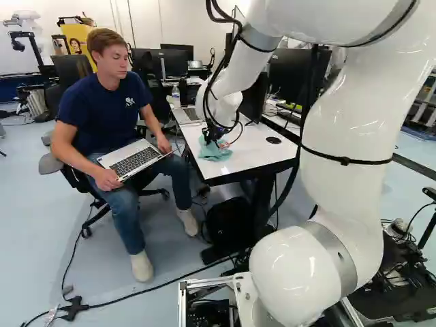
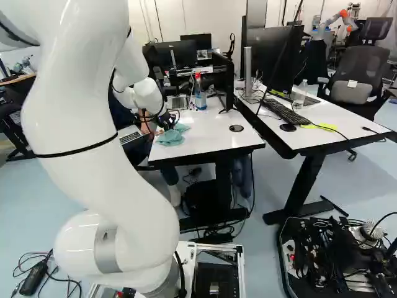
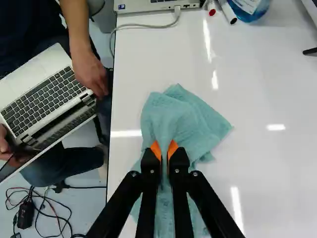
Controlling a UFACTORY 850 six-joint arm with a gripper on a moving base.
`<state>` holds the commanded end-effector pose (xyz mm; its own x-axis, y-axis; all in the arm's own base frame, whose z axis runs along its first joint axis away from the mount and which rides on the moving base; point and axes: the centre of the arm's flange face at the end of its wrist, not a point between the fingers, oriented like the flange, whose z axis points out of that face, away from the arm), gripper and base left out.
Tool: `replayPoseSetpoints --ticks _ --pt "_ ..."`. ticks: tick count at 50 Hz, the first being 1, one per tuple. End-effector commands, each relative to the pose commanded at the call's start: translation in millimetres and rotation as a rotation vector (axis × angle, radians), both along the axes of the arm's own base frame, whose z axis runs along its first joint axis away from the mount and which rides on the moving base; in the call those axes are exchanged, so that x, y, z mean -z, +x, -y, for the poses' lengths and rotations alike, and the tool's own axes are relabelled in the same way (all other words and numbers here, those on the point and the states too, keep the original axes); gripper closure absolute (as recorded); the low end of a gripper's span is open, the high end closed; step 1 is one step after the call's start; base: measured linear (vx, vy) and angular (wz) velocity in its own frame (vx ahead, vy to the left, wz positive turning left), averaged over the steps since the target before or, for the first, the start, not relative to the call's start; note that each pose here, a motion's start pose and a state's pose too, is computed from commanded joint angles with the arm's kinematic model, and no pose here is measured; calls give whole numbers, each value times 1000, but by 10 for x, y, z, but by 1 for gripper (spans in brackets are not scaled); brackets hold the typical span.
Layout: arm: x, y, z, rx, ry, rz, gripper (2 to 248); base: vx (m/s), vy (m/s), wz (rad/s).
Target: Clean the table with the green towel
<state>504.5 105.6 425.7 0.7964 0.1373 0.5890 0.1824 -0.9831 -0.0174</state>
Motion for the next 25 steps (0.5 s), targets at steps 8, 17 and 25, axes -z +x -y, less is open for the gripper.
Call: replayPoseSetpoints --ticks 8,17,25 --pt "-2 -101 -61 -16 -1 -3 215 0 0 0" --pt "-5 -268 -74 -26 -2 -8 215 0 0 0" --pt "-6 -423 -33 -25 -3 -13 215 0 0 0"
